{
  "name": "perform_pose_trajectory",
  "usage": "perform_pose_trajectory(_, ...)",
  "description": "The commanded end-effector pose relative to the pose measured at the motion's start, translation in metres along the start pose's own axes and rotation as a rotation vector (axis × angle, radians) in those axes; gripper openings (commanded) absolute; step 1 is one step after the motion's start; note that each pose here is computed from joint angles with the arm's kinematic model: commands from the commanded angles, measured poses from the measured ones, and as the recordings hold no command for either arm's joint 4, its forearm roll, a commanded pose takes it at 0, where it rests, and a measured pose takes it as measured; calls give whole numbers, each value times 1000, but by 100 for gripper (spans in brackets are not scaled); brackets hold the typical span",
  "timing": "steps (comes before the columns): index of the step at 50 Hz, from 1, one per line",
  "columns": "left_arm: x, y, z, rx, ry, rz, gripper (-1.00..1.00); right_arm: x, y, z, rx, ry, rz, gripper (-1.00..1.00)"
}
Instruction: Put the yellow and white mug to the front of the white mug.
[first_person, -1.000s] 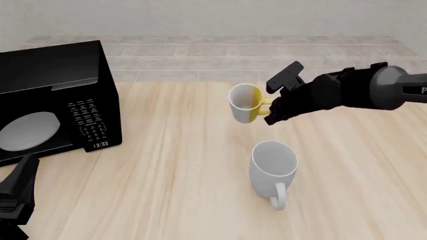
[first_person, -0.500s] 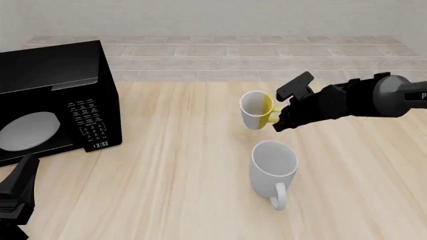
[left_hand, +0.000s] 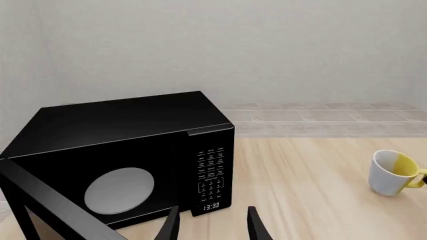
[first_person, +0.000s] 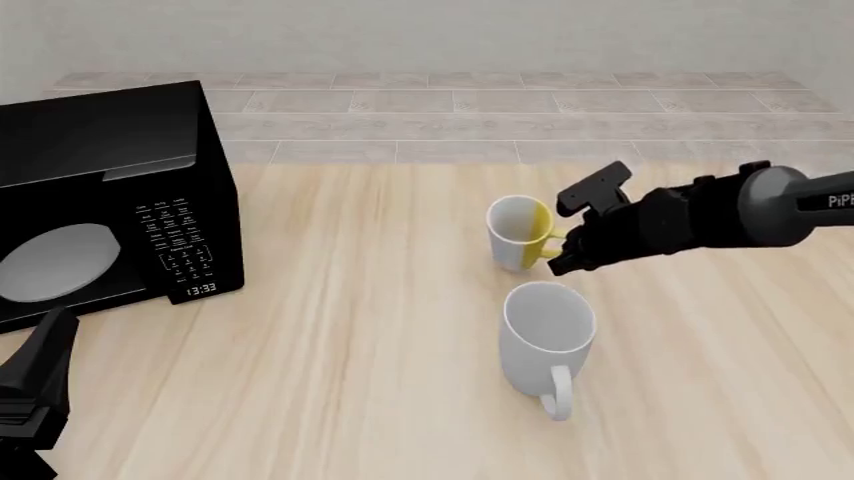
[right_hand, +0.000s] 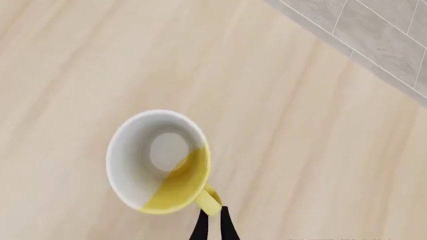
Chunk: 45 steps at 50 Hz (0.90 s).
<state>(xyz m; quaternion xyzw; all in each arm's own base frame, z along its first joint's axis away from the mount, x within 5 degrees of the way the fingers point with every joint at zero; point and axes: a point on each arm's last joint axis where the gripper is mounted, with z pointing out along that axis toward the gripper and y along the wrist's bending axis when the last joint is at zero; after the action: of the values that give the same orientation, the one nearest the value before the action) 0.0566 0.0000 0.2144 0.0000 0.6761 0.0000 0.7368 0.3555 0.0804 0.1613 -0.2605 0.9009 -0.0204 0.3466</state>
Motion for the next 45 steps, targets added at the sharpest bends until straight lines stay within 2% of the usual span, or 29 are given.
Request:
perform_pose_trajectory(1,0,0,0,0,0,0,100,6,3,7,-8,17,10,-100)
perform_pose_trajectory(14,0,0,0,0,0,0,100,8,2,8,-8,25,13,-100)
perform_pose_trajectory(15,0,0,0,0,0,0,100,8,2,8,-7,26,14,100)
perform_pose_trajectory(30,0,0,0,0,0,0,100,2,-6,-7,10,8,-17,100)
perform_pose_trajectory(45,0,0,0,0,0,0,100,-2,-12,-36,32,-26,-32,100)
